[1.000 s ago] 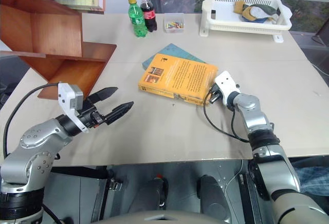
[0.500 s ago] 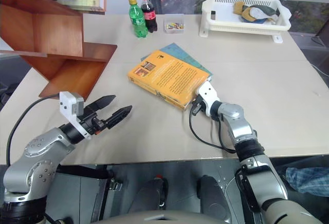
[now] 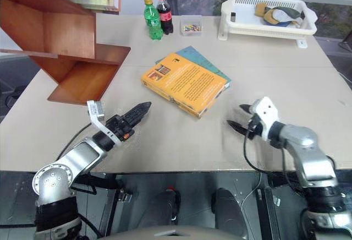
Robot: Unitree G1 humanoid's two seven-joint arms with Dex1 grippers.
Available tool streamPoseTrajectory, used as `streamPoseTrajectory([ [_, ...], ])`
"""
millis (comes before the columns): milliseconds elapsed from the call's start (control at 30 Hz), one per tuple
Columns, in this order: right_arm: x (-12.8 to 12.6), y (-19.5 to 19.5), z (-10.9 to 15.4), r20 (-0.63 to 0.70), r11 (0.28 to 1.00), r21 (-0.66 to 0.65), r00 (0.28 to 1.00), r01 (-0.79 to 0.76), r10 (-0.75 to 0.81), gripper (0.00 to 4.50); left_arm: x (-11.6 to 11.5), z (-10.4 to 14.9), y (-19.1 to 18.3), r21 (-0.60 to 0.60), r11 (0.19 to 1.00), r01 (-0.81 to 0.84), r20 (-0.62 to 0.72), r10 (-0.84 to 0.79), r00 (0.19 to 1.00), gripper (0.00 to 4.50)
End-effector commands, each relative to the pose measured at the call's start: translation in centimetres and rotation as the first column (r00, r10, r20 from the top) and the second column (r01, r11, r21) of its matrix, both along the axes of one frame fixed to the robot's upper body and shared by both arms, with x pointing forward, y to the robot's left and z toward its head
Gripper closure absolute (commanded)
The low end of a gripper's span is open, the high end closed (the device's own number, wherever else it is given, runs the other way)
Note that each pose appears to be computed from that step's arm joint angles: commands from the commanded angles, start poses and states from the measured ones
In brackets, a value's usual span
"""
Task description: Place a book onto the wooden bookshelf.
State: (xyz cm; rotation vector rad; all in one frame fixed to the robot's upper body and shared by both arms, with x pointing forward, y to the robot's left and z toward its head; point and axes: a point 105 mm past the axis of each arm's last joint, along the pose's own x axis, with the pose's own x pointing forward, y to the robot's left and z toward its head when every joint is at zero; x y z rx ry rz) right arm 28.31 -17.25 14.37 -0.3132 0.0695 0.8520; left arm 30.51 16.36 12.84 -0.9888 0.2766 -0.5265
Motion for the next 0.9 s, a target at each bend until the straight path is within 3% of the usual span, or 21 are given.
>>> streamPoseTrajectory([
  [33,-3.2,1.6,4.7,0.091,0.992,0.029,0.989,-0.121,0.118,0.05,1.9,0.4,-0.3,-0.09,0.996,-0.008,-0.023,0.006,1.0,0.0],
  [267,-7.2,3.6,5.9,0.059,0.982,0.025,0.981,-0.188,0.187,0.05,5.0,-0.5,-1.8,-0.176,0.984,0.013,-0.107,-0.032,0.994,0.0],
  [567,-7.7,3.8,6.1,0.092,0.993,0.024,0.99,-0.112,0.109,0.05,7.0,-0.9,-4.6,-0.24,0.967,0.088,-0.139,-0.124,0.983,0.0],
  [900,-7.8,3.5,6.2,0.092,0.997,0.012,0.993,-0.074,0.073,0.05,7.5,-0.9,-7.1,-0.336,0.929,0.155,-0.158,-0.218,0.963,0.0],
])
